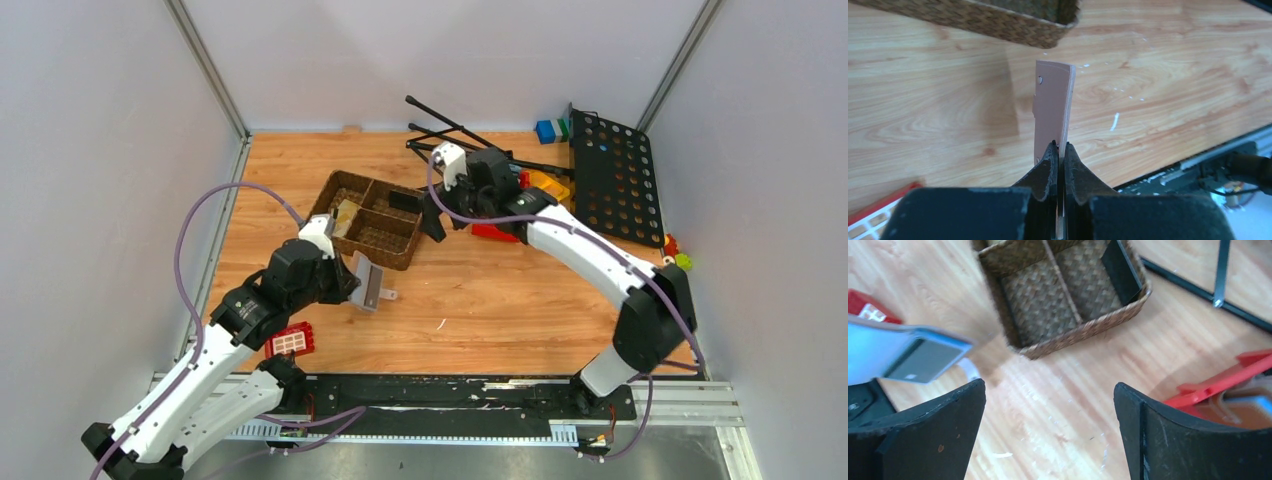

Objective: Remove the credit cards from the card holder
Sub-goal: Remove the credit card from the card holder.

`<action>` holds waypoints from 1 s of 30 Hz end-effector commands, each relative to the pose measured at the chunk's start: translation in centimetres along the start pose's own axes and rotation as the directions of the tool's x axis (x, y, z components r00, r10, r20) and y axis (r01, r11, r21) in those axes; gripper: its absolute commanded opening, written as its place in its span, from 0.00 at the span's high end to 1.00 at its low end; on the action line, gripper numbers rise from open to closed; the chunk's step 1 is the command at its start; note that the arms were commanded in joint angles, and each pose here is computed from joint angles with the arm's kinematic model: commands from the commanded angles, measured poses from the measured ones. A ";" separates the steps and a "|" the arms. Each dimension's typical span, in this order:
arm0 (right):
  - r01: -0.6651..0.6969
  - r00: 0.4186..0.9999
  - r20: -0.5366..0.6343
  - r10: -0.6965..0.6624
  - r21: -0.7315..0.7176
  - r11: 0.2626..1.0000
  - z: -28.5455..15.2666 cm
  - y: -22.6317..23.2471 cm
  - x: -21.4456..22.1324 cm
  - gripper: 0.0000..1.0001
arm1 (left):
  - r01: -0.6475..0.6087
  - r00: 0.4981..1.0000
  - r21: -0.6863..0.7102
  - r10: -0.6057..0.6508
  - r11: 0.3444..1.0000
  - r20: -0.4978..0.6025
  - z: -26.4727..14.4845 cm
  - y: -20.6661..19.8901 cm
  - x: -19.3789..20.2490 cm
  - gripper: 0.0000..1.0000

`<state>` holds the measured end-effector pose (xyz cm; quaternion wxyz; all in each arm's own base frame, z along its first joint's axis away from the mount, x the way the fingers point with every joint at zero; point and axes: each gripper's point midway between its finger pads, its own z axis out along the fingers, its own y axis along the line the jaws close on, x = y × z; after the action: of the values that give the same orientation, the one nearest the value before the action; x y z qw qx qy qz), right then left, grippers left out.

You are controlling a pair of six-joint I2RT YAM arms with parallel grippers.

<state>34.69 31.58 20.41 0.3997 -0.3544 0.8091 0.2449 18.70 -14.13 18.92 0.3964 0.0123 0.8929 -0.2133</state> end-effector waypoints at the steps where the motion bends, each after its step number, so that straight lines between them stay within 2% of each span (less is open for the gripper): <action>1: -0.163 0.983 0.072 0.168 -0.072 0.984 -2.6 2.7 1.0 0.00 | 0.082 0.996 0.208 -0.087 0.975 0.017 0.3 -4.0 -0.7 1.00; 6: -0.292 0.943 0.093 0.320 -0.233 0.928 -6.3 6.7 4.3 0.00 | 0.158 0.985 0.376 -0.171 0.913 0.000 0.1 -7.2 -1.0 1.00; 12: -0.343 0.901 0.131 0.413 -0.368 0.864 -9.4 9.5 5.7 0.00 | 0.239 0.966 0.560 -0.252 0.793 -0.055 -0.8 -11.0 -1.9 1.00; 17: -0.379 0.864 0.172 0.474 -0.396 0.836 -11.0 9.8 5.6 0.00 | 0.283 0.944 0.664 -0.324 0.692 -0.065 -2.0 -13.0 -3.4 1.00; 20: -0.500 0.782 0.203 0.589 -0.360 0.788 -11.8 8.6 6.0 0.00 | 0.295 0.931 0.700 -0.361 0.650 -0.058 -2.7 -13.7 -4.5 1.00; 23: -0.564 0.707 0.239 0.665 -0.376 0.735 -12.5 8.2 6.0 0.00 | 0.298 0.915 0.717 -0.403 0.630 -0.025 -3.2 -13.8 -5.6 1.00; 28: -0.598 0.714 0.187 0.675 -0.339 0.727 -11.3 7.9 7.1 0.00 | 0.315 0.894 0.764 -0.447 0.563 -0.040 -3.9 -14.6 -6.6 1.00; 30: -0.594 0.715 0.163 0.680 -0.370 0.714 -11.1 8.4 6.9 0.00 | 0.319 0.889 0.780 -0.455 0.538 -0.050 -4.1 -15.0 -6.9 1.00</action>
<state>19.44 25.95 20.67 0.3494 -0.0797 0.7814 0.5108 17.80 -24.79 28.12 0.3520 -0.0378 0.7157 -0.6021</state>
